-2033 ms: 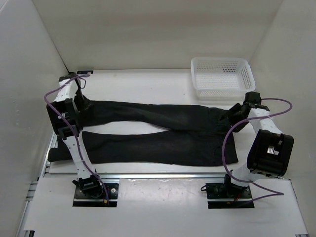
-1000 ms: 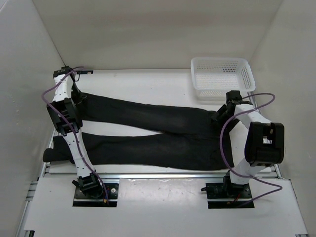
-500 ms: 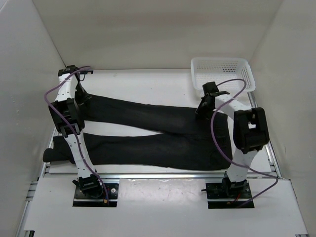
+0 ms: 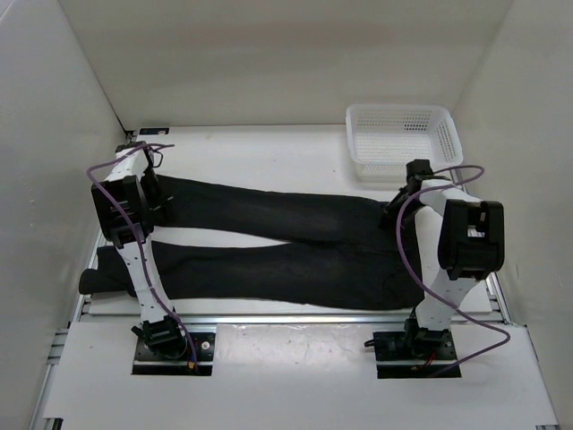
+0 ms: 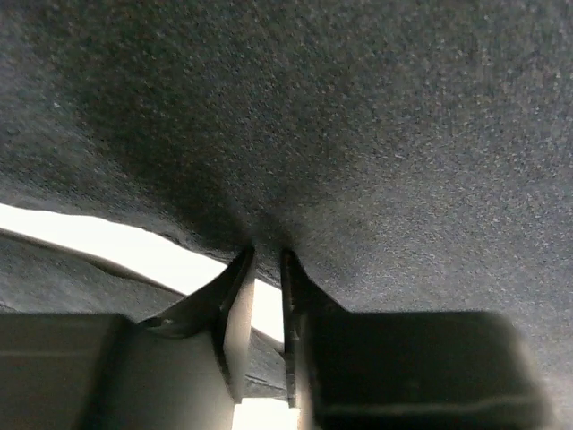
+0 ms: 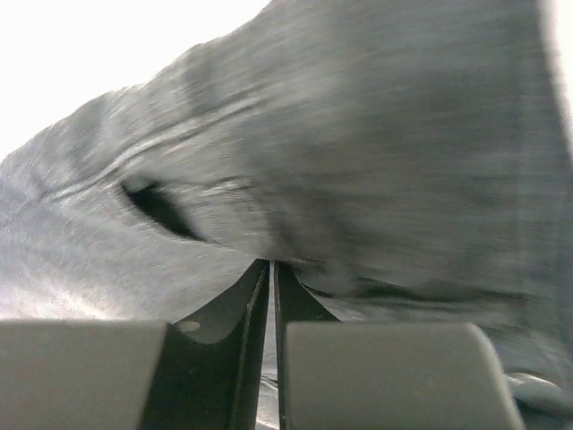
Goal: Fold and stack the trousers
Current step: Flatten the trousers out
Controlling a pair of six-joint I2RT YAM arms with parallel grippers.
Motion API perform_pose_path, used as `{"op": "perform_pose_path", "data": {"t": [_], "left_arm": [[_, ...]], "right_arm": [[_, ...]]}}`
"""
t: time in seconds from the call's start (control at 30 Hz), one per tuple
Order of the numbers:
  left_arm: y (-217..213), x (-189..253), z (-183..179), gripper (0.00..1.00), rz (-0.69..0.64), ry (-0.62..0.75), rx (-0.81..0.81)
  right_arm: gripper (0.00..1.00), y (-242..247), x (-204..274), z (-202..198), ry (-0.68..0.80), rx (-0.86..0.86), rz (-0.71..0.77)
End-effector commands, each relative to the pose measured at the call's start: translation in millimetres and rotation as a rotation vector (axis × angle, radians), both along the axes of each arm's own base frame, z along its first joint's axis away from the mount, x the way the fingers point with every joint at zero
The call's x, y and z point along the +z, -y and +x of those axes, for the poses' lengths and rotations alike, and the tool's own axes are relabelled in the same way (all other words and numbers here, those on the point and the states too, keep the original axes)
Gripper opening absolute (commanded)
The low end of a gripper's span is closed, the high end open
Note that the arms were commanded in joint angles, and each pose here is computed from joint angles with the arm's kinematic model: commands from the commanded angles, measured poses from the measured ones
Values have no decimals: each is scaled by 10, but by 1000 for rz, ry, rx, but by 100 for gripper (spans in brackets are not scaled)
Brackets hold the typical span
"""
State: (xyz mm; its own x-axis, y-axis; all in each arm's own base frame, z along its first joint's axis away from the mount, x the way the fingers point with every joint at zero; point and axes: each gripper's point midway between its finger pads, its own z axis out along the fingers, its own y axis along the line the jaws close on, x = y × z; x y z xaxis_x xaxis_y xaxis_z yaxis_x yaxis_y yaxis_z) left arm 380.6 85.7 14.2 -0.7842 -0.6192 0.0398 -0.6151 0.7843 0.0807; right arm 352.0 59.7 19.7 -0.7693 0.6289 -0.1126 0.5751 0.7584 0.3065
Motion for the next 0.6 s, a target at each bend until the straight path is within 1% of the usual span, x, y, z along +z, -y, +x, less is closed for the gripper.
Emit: {"op": "perform_pose_path", "data": {"t": [0.0, 0.03, 0.07, 0.1, 0.17, 0.2, 0.23, 0.3, 0.33, 0.4, 0.43, 0.47, 0.53, 0.57], "left_arm": [[-29, 241, 33, 31, 24, 76, -18], [-23, 222, 7, 35, 22, 67, -18], [34, 268, 29, 35, 11, 83, -27], [54, 270, 33, 36, -2, 86, -36], [102, 291, 69, 36, -11, 97, -45], [164, 291, 79, 36, -12, 97, -72], [223, 261, 60, 35, -17, 79, -86], [353, 262, 46, 34, 8, 60, -133], [387, 268, 12, 34, 18, 42, -147], [454, 293, -30, 34, 53, 25, -183], [460, 353, -43, 34, 56, 37, -172], [505, 403, -30, 34, 58, 51, -184], [551, 558, 33, 35, 58, 101, -192], [564, 593, 75, 35, 51, 118, -192]], "right_arm": [[10, 294, 134, -113, -7, -50, -53], [10, 391, 143, -128, -6, -79, -53], [10, 434, 201, -112, 11, -92, -54], [10, 539, 183, -137, 1, -106, -88], [10, 723, 190, -197, -17, -143, -120], [10, 774, 223, -162, -5, -146, -124], [10, 831, 248, -182, -5, -161, -137], [10, 890, 407, -86, 48, -159, -166], [10, 824, 482, -69, 72, -141, -168], [15, 789, 545, -36, 96, -103, -188], [28, 766, 614, 16, 127, -87, -193], [43, 716, 586, 13, 121, -62, -185], [74, 686, 579, 90, 121, -54, -165], [80, 673, 573, 122, 121, -51, -156]]}}
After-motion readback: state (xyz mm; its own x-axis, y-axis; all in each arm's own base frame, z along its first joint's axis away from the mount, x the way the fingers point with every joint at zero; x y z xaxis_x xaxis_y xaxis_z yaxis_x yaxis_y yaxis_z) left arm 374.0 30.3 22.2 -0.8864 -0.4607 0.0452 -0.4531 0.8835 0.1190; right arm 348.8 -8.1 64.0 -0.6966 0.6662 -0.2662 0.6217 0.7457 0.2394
